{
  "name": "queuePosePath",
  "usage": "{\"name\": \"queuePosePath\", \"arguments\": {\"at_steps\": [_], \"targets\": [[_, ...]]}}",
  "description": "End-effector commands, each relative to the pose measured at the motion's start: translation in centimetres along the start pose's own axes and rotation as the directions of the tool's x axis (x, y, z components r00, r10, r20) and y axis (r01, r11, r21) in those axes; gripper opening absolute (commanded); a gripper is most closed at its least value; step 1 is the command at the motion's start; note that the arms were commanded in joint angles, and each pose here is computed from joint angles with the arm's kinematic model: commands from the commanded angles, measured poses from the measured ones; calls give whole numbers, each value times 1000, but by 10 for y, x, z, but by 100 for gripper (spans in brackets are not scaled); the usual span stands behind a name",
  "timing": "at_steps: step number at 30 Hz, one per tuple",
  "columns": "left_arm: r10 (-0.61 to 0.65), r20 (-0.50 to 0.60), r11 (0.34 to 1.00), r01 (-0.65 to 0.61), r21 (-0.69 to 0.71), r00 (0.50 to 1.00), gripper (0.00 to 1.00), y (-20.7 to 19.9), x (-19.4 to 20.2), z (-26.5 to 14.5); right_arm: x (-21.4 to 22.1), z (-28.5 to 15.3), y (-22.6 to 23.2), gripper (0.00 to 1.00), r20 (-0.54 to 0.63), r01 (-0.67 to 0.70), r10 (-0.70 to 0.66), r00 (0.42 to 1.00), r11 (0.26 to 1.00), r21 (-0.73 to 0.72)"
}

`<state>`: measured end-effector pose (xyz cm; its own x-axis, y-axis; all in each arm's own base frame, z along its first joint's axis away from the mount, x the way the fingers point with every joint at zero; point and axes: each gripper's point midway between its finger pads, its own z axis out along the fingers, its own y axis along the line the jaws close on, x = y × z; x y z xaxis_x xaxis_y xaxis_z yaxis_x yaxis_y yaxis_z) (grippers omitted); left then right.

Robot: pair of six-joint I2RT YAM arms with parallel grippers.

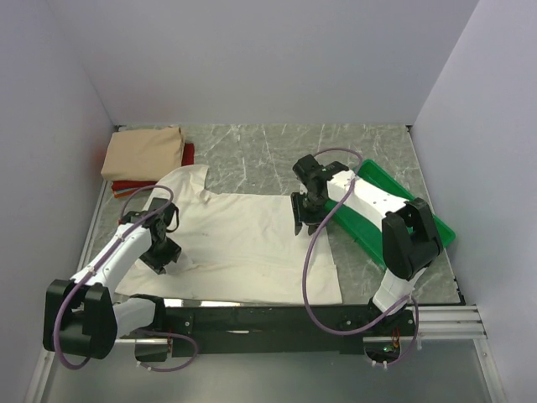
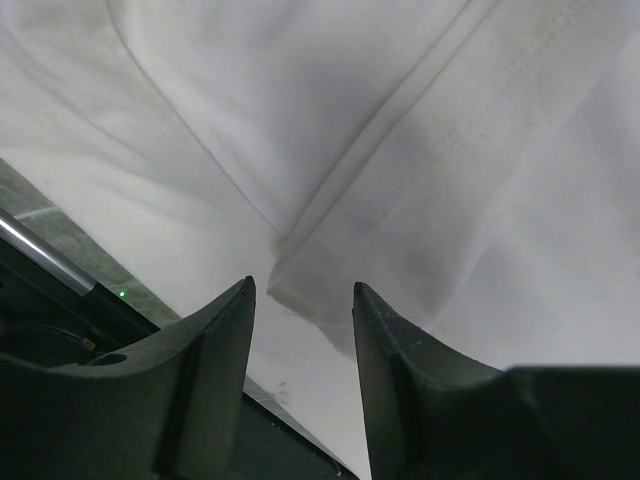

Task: Fold and stack the t-shirts
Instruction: Fold the tshirt

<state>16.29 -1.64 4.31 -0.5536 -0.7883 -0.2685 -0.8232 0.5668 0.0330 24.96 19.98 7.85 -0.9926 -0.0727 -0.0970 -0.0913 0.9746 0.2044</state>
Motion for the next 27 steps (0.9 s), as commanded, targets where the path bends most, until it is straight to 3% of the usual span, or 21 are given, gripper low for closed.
{"name": "queuePosePath", "arguments": {"at_steps": [1, 18, 22, 27], "targets": [[10, -21, 1000, -9, 23, 1000, 49, -6, 7, 2, -12, -17, 7, 50, 58, 20, -18, 998, 999, -38], [4, -54, 1000, -3, 21, 999, 47, -6, 21, 15, -14, -22, 4, 50, 58, 19, -16, 998, 998, -55], [-8, -58, 1000, 9, 14, 998, 29, -5, 22, 17, -17, -24, 5, 50, 63, 15, -11, 998, 998, -60], [-10, -53, 1000, 11, 21, 999, 18, -6, 22, 16, -19, -26, 8, 50, 66, 9, -3, 998, 997, -76]]}}
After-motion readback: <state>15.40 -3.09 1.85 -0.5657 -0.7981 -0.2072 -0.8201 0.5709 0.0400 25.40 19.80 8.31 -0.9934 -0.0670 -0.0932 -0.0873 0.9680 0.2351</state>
